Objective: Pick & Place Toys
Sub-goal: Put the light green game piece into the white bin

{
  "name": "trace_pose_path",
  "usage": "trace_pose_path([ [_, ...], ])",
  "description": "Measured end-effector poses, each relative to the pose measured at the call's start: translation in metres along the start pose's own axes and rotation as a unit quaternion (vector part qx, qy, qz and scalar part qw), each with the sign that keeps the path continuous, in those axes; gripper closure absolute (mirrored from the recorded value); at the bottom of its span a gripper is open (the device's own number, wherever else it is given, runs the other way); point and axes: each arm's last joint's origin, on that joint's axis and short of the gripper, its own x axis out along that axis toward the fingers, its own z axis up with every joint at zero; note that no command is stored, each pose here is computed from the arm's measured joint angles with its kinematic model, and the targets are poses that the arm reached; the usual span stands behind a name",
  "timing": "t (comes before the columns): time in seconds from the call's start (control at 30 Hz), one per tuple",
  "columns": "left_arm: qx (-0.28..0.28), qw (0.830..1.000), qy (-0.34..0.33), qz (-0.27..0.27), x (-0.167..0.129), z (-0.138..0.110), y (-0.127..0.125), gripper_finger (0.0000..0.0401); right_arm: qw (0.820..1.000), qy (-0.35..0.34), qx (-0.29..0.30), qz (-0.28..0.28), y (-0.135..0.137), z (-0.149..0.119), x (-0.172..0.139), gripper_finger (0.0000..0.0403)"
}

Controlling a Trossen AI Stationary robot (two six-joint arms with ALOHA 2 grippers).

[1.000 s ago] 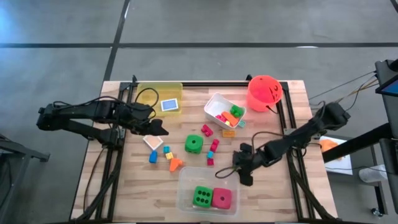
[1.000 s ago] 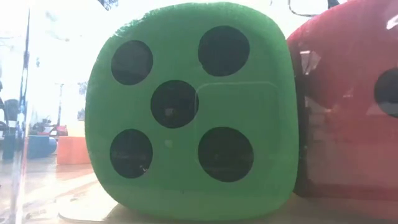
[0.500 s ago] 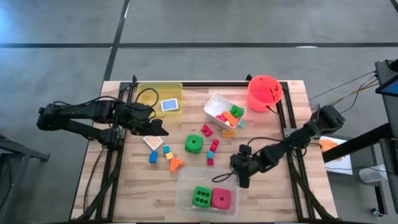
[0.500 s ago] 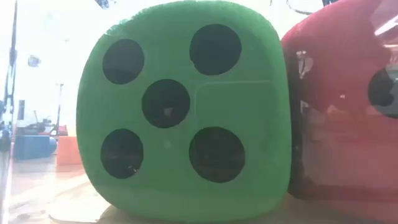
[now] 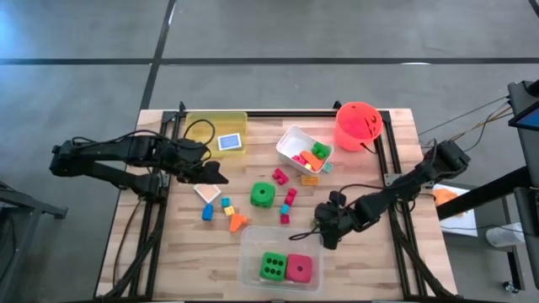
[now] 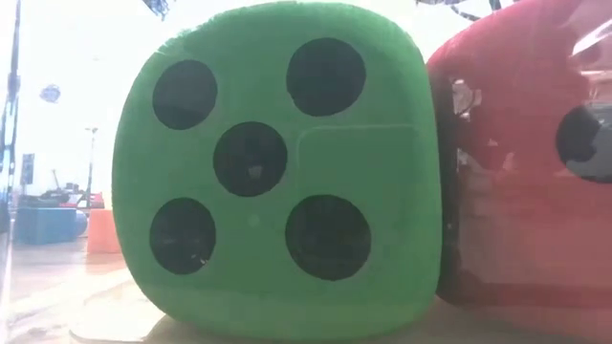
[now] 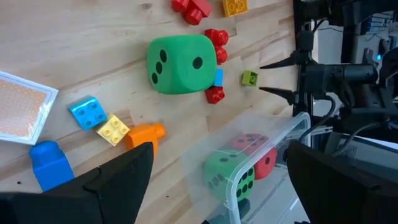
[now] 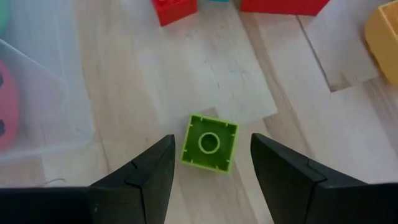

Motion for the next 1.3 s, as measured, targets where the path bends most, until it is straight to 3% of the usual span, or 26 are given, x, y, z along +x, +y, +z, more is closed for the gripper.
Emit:
trace_pose_path([
  [0.37,0.001,1.0,0.0,0.0,0.0,0.0,0.0,0.0047,1.0,-0.006,0.001,0.009,0.005,-0.005,0.014,0.02],
  [1.2,0.013,1.0,0.0,-0.002,0.0,0.0,0.0,0.0047,0.999,0.012,-0.018,-0.038,0.002,-0.015,0.03,0.02],
  [1.3,0.013,1.0,0.0,-0.002,0.0,0.0,0.0,0.0047,0.999,0.019,-0.022,-0.046,0.001,-0.016,0.03,0.0215],
])
